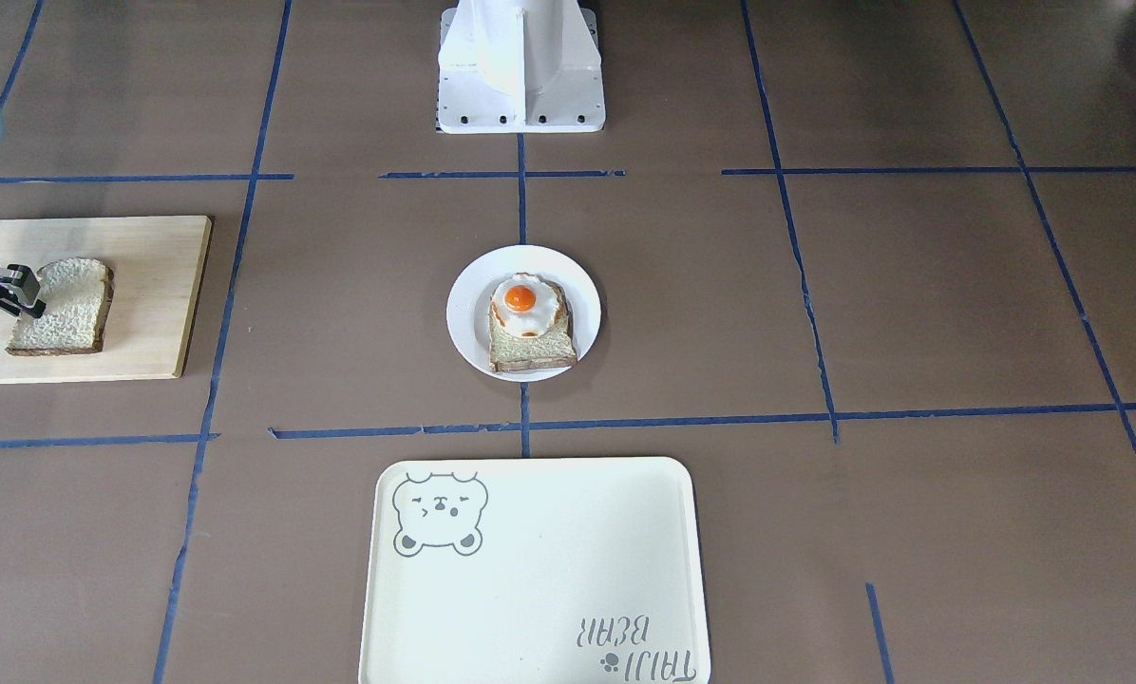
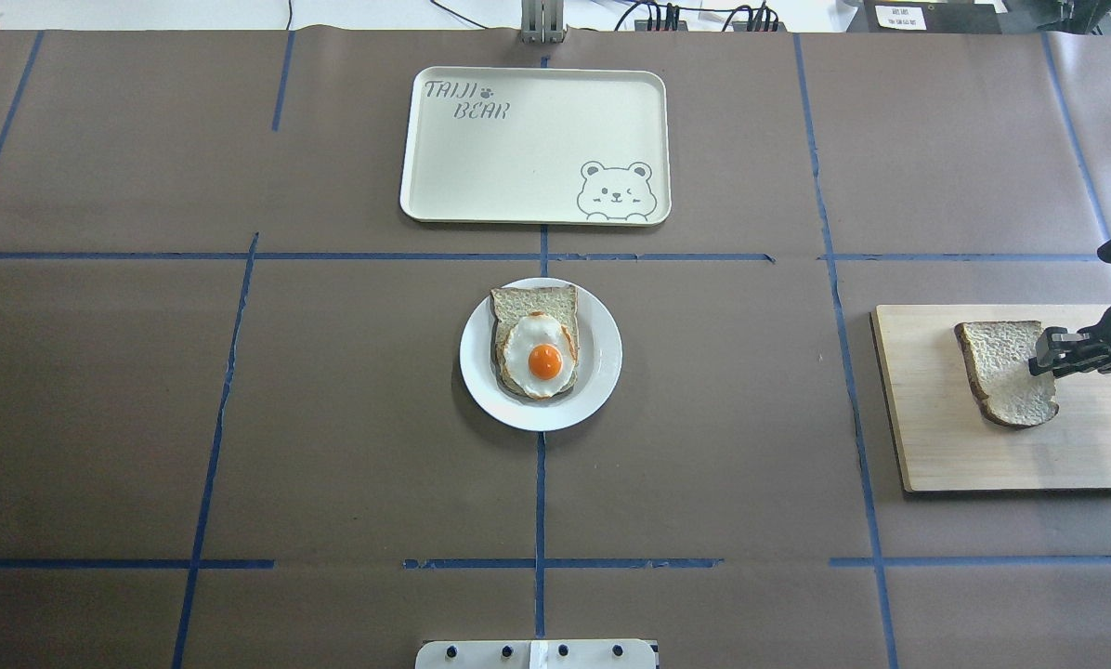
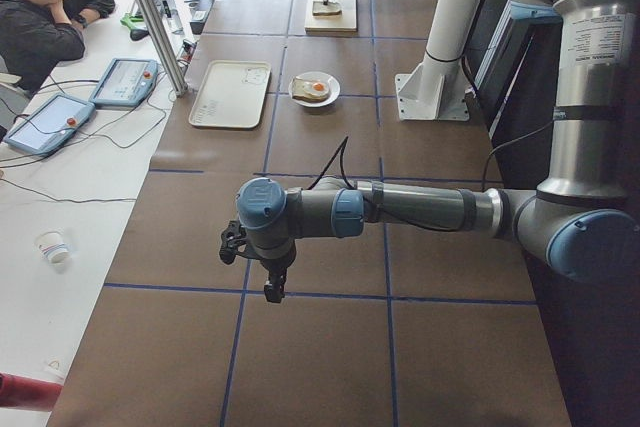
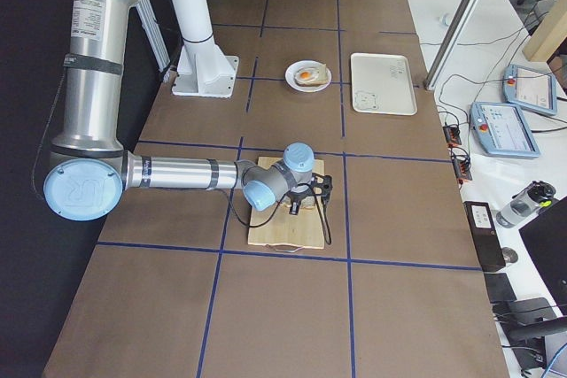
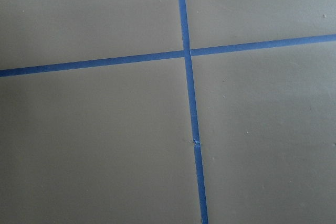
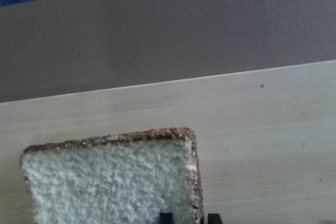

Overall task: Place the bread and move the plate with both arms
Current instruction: 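Close the right gripper on the bread slice's edge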

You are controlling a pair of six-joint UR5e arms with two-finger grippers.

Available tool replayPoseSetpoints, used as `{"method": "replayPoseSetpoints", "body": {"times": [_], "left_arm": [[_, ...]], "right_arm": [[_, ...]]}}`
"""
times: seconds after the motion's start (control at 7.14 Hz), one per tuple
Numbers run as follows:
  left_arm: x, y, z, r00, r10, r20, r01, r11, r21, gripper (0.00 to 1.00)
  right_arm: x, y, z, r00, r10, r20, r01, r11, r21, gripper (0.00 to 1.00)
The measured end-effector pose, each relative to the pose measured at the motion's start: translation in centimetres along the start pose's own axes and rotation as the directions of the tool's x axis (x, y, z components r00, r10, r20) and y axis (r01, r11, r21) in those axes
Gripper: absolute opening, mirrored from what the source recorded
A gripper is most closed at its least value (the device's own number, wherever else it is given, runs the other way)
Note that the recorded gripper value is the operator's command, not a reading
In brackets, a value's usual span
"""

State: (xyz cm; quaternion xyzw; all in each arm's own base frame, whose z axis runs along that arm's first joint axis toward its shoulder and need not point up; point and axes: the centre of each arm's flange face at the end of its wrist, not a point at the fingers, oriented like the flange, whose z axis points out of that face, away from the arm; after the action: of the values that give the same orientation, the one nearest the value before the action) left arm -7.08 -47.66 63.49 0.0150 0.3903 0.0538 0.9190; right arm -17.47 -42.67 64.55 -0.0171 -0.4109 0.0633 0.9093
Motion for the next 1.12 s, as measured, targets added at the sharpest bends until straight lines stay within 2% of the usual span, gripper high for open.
{"method": "replayPoseSetpoints", "body": {"times": [0.14,0.28,0.84,1.12], "left_arm": [[0.0,0.0,0.0,1.0,0.0,0.0,0.0,1.0,0.0,1.0],[0.0,0.0,0.0,1.0,0.001,0.0,-0.001,1.0,0.001,1.0],[0.3,-0.1,-0.3,1.0,-0.002,0.001,0.002,1.0,0.005,1.0],[0.7,-0.1,-0.7,1.0,-0.015,0.002,0.015,1.0,0.012,1.0]], "right_arm": [[0.0,0.0,0.0,1.0,0.0,-0.001,0.0,1.0,0.001,0.06],[0.0,0.0,0.0,1.0,0.0,-0.001,0.0,1.0,0.002,0.0],[-0.2,-0.3,-0.9,1.0,0.002,0.015,-0.002,1.0,0.013,0.0],[-0.1,0.0,-3.9,0.998,0.008,0.056,-0.011,0.999,0.04,0.0]]}}
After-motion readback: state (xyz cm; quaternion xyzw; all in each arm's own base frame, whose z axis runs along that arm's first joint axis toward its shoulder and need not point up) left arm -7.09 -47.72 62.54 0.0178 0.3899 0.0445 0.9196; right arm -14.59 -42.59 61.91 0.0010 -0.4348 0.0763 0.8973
